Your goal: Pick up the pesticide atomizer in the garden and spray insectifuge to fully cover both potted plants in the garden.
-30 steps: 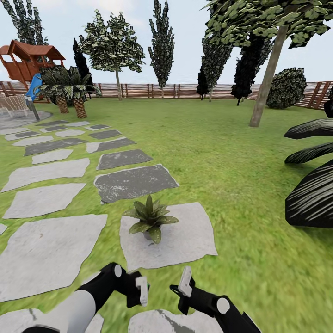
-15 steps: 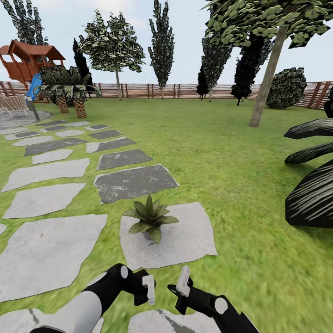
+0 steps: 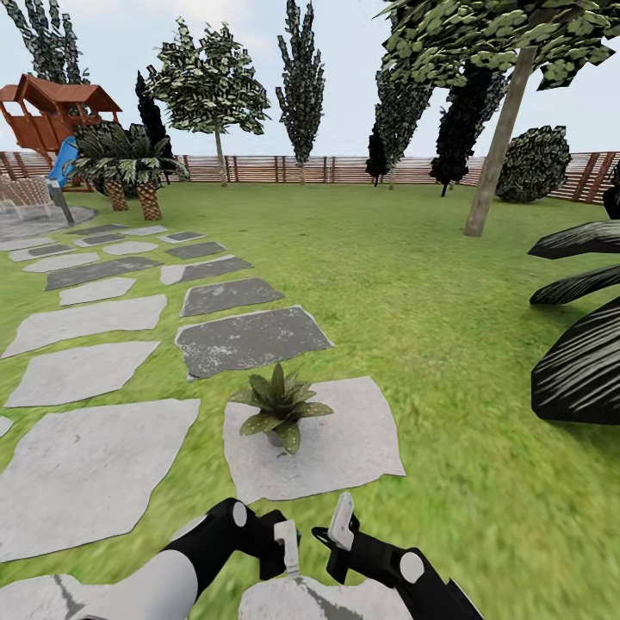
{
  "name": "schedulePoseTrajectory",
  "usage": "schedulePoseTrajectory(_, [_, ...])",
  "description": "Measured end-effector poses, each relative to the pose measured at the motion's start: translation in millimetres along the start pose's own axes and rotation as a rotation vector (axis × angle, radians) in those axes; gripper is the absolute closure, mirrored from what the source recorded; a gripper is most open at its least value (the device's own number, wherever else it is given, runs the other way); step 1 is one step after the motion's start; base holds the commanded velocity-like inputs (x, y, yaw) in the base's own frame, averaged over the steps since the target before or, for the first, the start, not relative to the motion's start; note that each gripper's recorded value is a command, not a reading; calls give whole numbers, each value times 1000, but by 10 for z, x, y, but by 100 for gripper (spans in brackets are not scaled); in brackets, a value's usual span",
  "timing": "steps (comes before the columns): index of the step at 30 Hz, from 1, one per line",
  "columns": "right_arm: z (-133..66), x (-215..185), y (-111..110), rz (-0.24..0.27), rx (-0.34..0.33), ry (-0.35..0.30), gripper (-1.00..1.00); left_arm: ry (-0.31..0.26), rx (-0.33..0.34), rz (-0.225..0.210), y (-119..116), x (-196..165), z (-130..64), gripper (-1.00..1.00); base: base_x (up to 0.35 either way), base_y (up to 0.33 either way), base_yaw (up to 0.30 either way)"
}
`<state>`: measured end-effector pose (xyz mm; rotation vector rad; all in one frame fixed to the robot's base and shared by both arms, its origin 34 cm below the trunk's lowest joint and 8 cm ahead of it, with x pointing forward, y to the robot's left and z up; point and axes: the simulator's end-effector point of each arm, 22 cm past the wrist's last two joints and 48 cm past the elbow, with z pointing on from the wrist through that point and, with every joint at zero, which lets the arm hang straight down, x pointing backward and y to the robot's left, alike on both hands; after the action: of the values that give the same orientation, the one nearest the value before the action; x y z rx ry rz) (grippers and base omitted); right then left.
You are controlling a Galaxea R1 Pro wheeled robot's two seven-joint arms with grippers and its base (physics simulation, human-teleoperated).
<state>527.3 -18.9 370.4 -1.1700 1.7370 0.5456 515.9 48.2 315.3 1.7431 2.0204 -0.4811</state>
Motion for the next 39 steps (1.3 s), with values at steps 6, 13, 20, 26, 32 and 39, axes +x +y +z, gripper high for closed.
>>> schedulePoseTrajectory(6, [0, 0, 0, 0, 0, 0, 100, -23, -5, -25, 16, -55, -3, 100, 0, 0, 0])
schedulePoseTrajectory(13, [-2, 4, -1, 0, 1, 1, 100, -38, -5, -36, 11, -100, 3, 100, 0, 0, 0])
schedulePoseTrajectory(20, [-1, 1, -1, 0, 0, 0, 100, -56, 0, -35, -20, -220, 34, 100, 0, 0, 0])
schedulePoseTrajectory(26, [-1, 3, -1, 0, 0, 0, 100, -60, 1, -34, -25, -250, 41, 100, 0, 0, 0])
schedulePoseTrajectory(32, [-2, 3, -2, 0, 0, 0, 100, -63, 2, -33, -30, -271, 46, 100, 0, 0, 0])
schedulePoseTrajectory(39, [-2, 3, -3, 0, 1, 1, 100, -68, 3, -32, -35, -308, 52, 100, 0, 0, 0])
